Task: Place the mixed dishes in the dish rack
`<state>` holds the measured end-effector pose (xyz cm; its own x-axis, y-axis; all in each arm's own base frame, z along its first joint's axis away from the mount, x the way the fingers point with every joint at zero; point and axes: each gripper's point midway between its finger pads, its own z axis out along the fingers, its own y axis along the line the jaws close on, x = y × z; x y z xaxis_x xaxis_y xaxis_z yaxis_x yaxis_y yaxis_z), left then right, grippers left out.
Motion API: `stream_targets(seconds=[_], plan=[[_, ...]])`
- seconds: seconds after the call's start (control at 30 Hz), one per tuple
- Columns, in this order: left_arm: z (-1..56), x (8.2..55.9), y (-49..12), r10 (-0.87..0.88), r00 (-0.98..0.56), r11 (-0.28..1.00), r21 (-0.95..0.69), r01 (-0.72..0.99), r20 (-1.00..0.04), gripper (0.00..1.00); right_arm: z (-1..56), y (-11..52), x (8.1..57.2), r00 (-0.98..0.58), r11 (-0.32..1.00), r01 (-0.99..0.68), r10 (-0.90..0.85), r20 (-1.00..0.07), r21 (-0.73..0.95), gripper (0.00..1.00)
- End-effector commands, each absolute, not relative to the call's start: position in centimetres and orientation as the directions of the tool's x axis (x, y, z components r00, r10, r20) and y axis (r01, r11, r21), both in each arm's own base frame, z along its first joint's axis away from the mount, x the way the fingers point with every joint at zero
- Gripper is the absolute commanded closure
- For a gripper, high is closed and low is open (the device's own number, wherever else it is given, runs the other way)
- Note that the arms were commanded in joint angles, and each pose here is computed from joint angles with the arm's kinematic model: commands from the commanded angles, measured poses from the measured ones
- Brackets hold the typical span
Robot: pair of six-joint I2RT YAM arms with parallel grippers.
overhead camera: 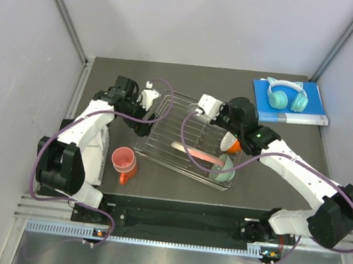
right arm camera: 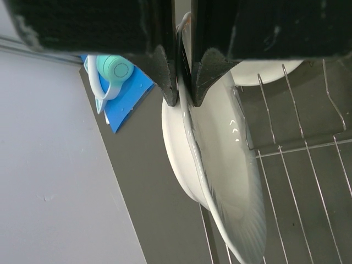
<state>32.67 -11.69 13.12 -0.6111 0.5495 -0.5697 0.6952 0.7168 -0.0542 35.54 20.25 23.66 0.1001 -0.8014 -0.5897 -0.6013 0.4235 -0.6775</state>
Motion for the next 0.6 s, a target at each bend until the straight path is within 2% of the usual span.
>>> stream_targets(seconds=[0.0,0.17,0.2,0.37,0.57], plan=[[13.6,33.2,-11.6,0.544,-0.588,0.715,-0.036,0.698,-0.599,0.03,24.3,18.3,37.8,0.008,0.487,-0.488,-0.827,-0.562,-0.724,0.95],[13.7,33.2,-11.7,0.539,-0.587,0.716,-0.039,0.697,-0.604,0.03,23.5,18.1,38.8,-0.051,0.503,-0.473,-0.836,-0.547,-0.724,0.88],[13.7,33.2,-11.7,0.541,-0.586,0.715,-0.037,0.698,-0.603,0.03,23.5,18.1,38.9,-0.059,0.506,-0.47,-0.835,-0.547,-0.723,0.82],[13.1,33.1,-11.5,0.545,-0.592,0.716,-0.038,0.697,-0.594,0.03,22.2,18.3,38.7,-0.074,0.479,-0.496,-0.854,-0.514,-0.724,0.83],[12.7,33.1,-11.4,0.539,-0.601,0.72,-0.048,0.693,-0.59,0.03,21.5,19.1,38.1,-0.035,0.375,-0.506,-0.908,-0.416,-0.777,0.88]])
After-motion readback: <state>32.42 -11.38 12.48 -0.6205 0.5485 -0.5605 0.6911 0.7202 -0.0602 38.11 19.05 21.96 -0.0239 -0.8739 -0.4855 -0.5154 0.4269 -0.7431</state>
